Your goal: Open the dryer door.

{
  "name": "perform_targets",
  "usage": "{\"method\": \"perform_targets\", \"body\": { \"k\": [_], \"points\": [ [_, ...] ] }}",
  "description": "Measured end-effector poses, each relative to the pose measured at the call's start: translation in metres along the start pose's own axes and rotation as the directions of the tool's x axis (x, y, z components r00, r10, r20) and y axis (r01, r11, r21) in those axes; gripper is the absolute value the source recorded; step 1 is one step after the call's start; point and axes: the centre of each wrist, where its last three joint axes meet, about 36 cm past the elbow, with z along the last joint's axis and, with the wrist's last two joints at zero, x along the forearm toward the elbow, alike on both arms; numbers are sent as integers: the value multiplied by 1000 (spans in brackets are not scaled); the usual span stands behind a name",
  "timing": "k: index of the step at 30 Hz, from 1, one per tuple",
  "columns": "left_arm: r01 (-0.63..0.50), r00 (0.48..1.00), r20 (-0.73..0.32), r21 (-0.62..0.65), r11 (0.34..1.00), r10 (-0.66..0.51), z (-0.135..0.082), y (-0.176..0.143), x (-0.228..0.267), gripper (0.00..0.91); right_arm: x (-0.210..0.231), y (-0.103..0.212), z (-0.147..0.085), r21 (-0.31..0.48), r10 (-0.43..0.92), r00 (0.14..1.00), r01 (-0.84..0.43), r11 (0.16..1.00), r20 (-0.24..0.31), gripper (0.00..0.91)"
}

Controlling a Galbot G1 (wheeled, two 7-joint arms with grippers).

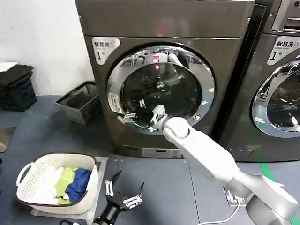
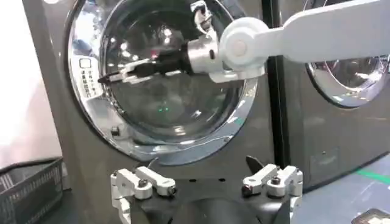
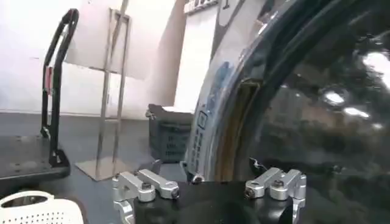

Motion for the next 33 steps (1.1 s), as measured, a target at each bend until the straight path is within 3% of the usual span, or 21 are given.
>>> {"method": "perform_targets", "body": {
  "k": [33],
  "points": [
    [4, 1000, 5, 0, 1000, -4, -2, 2, 0, 907, -14, -12, 2, 21, -150, 989, 150, 989, 14, 907]
  ]
}}
